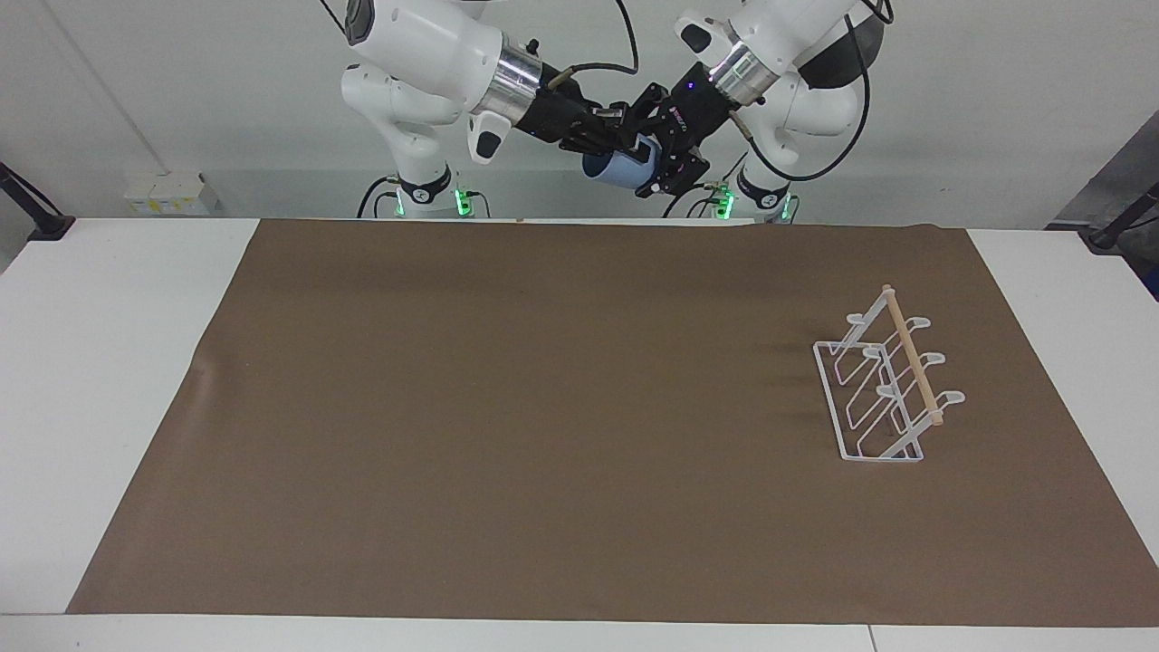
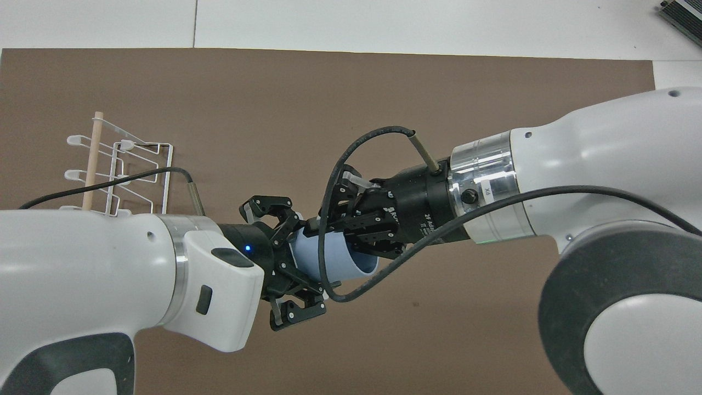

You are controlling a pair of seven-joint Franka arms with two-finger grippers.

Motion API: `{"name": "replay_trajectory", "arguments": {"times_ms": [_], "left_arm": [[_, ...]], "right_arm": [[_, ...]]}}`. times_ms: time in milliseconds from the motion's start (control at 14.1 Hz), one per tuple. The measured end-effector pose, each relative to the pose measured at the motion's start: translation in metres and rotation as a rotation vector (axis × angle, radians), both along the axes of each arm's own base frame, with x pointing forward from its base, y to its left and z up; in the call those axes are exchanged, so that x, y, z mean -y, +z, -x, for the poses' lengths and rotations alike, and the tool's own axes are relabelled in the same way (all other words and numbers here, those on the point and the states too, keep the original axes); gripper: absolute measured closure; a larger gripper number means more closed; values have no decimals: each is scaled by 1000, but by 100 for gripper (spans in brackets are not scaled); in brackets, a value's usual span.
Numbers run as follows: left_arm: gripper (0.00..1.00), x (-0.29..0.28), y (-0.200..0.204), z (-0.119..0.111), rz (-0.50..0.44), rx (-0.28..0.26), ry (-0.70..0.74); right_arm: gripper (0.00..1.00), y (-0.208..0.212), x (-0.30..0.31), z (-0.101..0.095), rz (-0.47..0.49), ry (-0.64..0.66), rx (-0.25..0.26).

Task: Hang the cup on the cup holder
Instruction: 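Close the left gripper on the cup near the right gripper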

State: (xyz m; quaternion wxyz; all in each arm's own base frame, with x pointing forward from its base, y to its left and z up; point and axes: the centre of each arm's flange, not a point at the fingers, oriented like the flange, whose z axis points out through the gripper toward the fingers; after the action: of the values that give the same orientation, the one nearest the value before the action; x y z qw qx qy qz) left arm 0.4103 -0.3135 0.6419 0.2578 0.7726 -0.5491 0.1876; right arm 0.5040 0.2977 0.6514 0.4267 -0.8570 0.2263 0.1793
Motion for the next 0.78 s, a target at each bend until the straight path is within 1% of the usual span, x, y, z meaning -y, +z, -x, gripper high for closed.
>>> {"name": "replay_trajectory", "arguments": {"times_ms": [71, 212, 283, 495, 636, 777], "left_arm": [[24, 3, 0, 3, -3, -9, -10], [29, 7, -1, 7, -5, -19, -15], [29, 9, -1, 8, -7, -23, -18], [29, 14, 0, 13, -5, -30, -31], [29, 16, 1, 15, -4, -33, -36], [29, 16, 1, 15, -4, -33, -36]], "right_arm": [[83, 0, 0, -1, -2, -8, 5], [61, 3, -1, -1, -4, -10, 16], [49, 5, -3, 0, -6, -12, 25], [16, 7, -5, 0, -10, -20, 37], [0, 7, -6, 0, -11, -22, 40], [0, 7, -6, 0, -11, -22, 40]]}}
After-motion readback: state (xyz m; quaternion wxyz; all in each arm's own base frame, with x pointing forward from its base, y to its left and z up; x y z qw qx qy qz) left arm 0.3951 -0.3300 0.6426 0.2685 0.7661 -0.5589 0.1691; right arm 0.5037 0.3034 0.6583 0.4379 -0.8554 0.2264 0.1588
